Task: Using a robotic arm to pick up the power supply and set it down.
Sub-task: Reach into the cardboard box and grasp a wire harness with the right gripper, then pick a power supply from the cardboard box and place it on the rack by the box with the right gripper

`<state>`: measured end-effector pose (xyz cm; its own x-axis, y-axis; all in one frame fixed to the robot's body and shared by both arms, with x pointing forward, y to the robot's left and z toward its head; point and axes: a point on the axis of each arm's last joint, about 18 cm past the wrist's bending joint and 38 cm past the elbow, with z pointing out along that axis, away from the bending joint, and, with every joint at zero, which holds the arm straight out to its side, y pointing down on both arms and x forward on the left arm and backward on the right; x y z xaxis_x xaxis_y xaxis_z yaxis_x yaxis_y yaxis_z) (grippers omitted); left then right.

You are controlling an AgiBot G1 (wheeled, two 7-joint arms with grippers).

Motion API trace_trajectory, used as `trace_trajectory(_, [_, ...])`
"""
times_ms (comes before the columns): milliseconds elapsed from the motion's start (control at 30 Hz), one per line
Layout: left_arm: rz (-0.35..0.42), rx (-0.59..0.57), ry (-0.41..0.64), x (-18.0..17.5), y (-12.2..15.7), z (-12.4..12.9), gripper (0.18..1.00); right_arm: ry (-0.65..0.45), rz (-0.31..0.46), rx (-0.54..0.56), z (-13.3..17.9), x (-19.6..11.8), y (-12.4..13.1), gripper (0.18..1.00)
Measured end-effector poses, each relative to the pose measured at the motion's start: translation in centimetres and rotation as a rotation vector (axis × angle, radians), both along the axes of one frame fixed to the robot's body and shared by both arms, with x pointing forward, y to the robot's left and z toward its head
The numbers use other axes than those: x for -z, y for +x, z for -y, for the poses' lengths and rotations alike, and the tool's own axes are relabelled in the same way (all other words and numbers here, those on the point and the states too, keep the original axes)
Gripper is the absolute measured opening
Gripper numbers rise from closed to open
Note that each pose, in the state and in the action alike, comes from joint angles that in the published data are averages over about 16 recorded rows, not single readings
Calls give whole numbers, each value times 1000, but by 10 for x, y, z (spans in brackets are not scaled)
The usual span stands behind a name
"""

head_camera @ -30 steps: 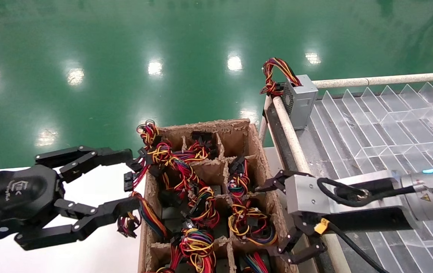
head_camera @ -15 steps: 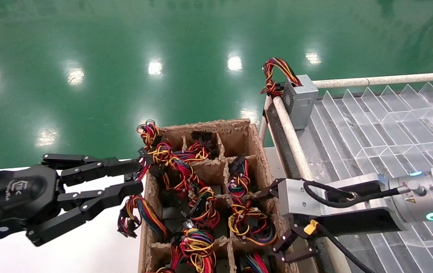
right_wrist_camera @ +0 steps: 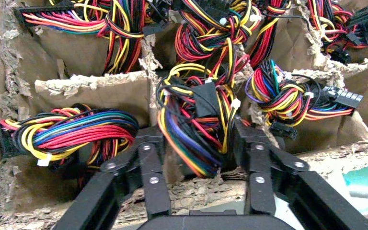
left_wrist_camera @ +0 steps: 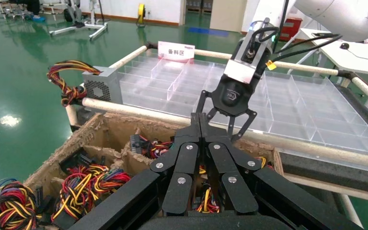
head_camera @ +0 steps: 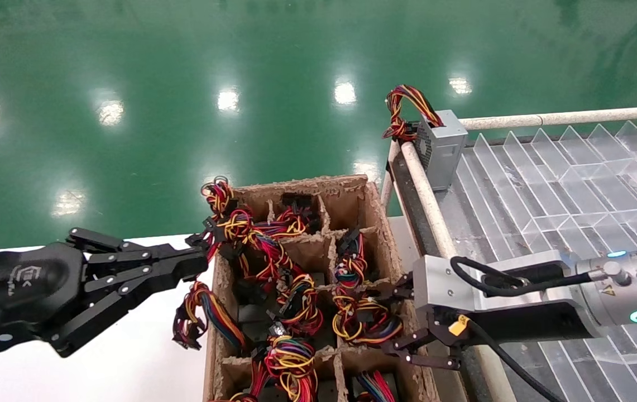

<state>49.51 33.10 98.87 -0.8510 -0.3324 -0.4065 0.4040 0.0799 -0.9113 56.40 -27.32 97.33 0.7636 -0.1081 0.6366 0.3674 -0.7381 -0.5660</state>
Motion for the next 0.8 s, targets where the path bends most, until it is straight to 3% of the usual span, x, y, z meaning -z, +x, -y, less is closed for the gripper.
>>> trace_trajectory(367, [0,0,0,0,0,0,194,26,4,5,3,-2,-2,367])
trace_trajectory(800, [0,0,0,0,0,0,191,140,56,-33,10,-31,-17,224])
